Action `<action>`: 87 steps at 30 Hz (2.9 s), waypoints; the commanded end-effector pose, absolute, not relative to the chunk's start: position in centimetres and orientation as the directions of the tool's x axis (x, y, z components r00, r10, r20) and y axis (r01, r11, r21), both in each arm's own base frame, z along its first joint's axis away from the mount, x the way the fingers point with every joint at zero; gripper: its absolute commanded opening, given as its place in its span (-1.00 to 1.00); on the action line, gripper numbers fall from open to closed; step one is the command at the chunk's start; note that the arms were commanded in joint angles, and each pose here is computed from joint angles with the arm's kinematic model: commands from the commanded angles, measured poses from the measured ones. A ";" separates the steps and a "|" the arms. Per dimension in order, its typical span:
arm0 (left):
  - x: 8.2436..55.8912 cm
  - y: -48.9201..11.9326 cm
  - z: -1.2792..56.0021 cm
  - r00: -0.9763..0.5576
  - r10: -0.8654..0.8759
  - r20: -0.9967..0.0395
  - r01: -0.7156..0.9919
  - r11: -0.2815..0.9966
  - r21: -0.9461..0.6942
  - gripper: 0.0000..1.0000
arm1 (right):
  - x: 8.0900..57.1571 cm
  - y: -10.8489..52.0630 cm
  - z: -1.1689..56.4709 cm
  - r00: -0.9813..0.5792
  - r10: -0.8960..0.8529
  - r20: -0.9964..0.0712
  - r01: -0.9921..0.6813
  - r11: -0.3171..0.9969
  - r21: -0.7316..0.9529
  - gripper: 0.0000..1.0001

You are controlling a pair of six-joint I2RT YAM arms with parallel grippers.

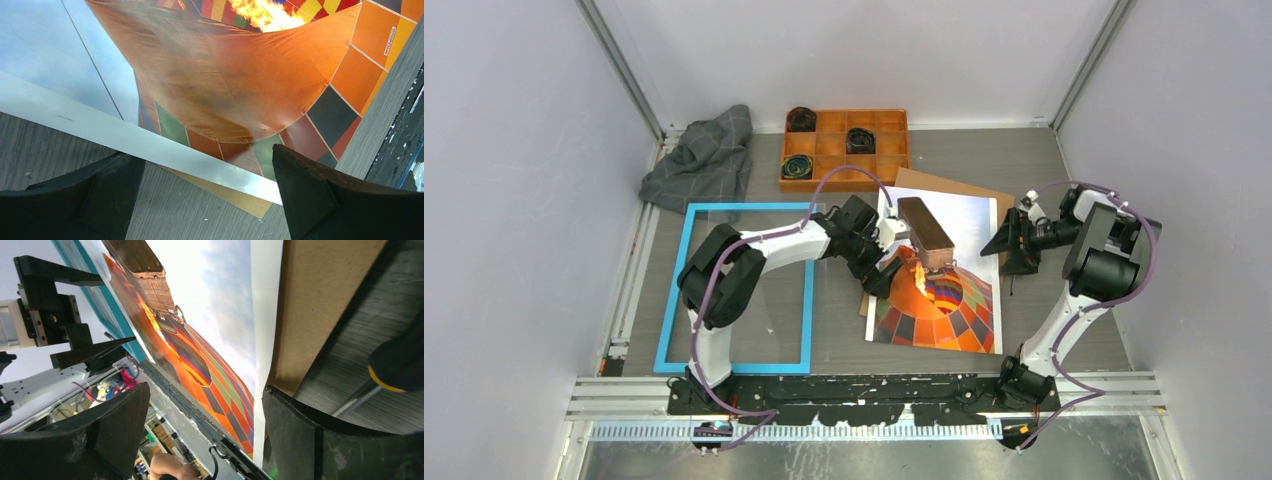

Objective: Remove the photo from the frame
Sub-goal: Move the photo to the photo frame.

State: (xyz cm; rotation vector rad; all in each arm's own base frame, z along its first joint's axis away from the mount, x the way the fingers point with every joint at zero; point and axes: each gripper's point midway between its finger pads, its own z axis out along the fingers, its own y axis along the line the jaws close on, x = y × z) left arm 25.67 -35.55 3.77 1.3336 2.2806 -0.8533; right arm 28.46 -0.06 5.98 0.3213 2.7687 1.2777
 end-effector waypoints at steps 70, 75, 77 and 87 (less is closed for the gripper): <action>27.5 -33.6 6.3 -0.673 0.445 -0.591 0.740 0.402 -0.540 1.00 | 30.1 -1.3 4.3 -0.989 0.141 -0.038 0.041 0.515 0.856 0.91; 29.0 -33.2 7.4 -0.733 0.353 -0.581 0.680 0.400 -0.615 0.99 | 30.1 -1.3 4.3 -0.989 0.142 -0.035 0.043 0.512 0.858 0.90; 29.4 -33.1 6.7 -0.745 0.349 -0.569 0.667 0.422 -0.614 0.99 | 30.0 -1.3 4.3 -0.989 0.141 -0.033 0.044 0.512 0.858 0.90; 31.3 -34.7 7.2 -0.802 0.264 -0.536 0.597 0.364 -0.715 0.92 | 30.0 -0.5 4.7 -0.993 0.112 -0.030 0.030 0.501 0.865 0.89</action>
